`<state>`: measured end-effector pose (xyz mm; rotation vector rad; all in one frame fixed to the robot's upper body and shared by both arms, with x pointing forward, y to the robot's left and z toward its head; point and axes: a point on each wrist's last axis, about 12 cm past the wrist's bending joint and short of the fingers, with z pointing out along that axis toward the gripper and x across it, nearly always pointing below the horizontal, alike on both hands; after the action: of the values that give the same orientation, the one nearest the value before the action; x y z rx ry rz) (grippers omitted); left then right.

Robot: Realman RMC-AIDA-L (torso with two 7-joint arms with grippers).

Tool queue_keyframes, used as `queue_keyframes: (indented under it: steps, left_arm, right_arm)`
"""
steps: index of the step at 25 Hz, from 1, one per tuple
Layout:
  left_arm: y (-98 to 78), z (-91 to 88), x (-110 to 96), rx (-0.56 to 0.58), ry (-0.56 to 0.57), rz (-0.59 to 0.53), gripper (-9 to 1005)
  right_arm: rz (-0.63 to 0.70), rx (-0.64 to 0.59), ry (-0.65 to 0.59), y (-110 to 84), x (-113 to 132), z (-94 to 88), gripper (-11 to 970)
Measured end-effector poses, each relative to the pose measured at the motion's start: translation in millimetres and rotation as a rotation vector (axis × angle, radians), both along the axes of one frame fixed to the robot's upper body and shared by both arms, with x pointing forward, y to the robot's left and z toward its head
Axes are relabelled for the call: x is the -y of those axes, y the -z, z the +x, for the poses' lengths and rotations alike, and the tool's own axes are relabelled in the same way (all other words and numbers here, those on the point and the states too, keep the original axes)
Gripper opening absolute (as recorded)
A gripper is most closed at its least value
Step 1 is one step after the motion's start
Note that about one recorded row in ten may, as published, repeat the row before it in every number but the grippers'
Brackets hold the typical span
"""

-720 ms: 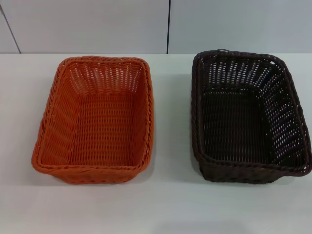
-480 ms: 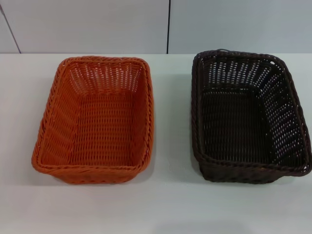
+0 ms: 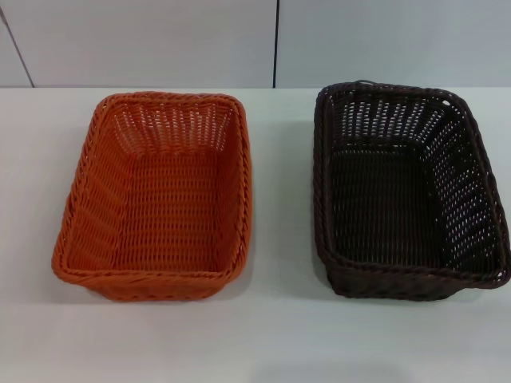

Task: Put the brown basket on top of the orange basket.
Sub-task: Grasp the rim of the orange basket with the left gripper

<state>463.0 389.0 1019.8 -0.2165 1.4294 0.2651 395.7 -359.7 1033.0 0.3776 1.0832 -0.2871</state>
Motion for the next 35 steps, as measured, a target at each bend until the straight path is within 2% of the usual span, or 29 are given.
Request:
queue_keyframes:
  steps: [7, 10, 12, 14, 16, 17, 18, 20, 21, 24, 28, 31, 33, 34, 35]
  left_arm:
    - [-4.5, 5.1, 9, 0.017, 0.077, 0.051, 866]
    - [-6.5, 19.7, 25, -0.014, 0.183, 0.152, 865]
    - [-9.9, 36.1, 37, -0.038, 0.228, 0.244, 865]
    - [-13.3, 54.2, 46, -0.073, 0.245, 0.266, 865]
    - [-18.9, 76.7, 57, -0.129, 0.280, 0.243, 864]
    - [-18.9, 76.7, 57, -0.129, 0.280, 0.243, 864]
    - [-27.6, 91.7, 66, -0.160, 0.306, 0.222, 864]
    - [-47.6, 108.1, 79, -0.201, 0.333, 0.188, 864]
    - [-47.6, 108.1, 79, -0.201, 0.333, 0.188, 864]
    - [-71.3, 116.6, 91, -0.239, 0.359, 0.163, 864]
    - [-92.6, 123.3, 99, -0.321, 0.375, 0.148, 864]
    - [-105.6, 127.7, 103, -0.441, 0.390, 0.143, 863]
    - [-108.0, 128.9, 104, -0.470, 0.393, 0.142, 863]
    - [-116.7, 132.4, 107, -0.558, 0.393, 0.135, 863]
    - [-119.9, 133.4, 107, -0.585, 0.391, 0.134, 863]
  right_arm:
    - [0.014, -0.050, -0.003, 5.1, 3, 2.1, 788]
    - [0.021, -0.065, 0.004, 7.3, 4, -0.6, 788]
    - [0.021, -0.066, 0.007, 7.6, 4, -1.6, 788]
    - [0.022, -0.070, 0.008, 8.2, 5, -2.6, 788]
    - [0.023, -0.080, 0.007, 9.3, 5, -3.8, 788]
    - [0.022, -0.088, 0.009, 10.3, 6, -5.8, 788]
    - [0.022, -0.088, 0.009, 10.3, 6, -5.8, 788]
    - [0.020, -0.091, 0.012, 10.7, 7, -8.3, 788]
    - [0.021, -0.090, 0.013, 10.8, 7, -9.7, 788]
    - [0.020, -0.088, 0.016, 10.8, 8, -11.2, 788]
    - [0.025, -0.095, 0.015, 11.7, 8, -10.7, 789]
    - [0.031, -0.096, 0.012, 12.1, 7, -9.6, 789]
    - [0.034, -0.095, 0.011, 12.2, 6, -9.0, 789]
    - [0.037, -0.094, 0.008, 12.2, 5, -8.3, 789]
    - [0.042, -0.093, 0.006, 12.3, 5, -7.7, 789]
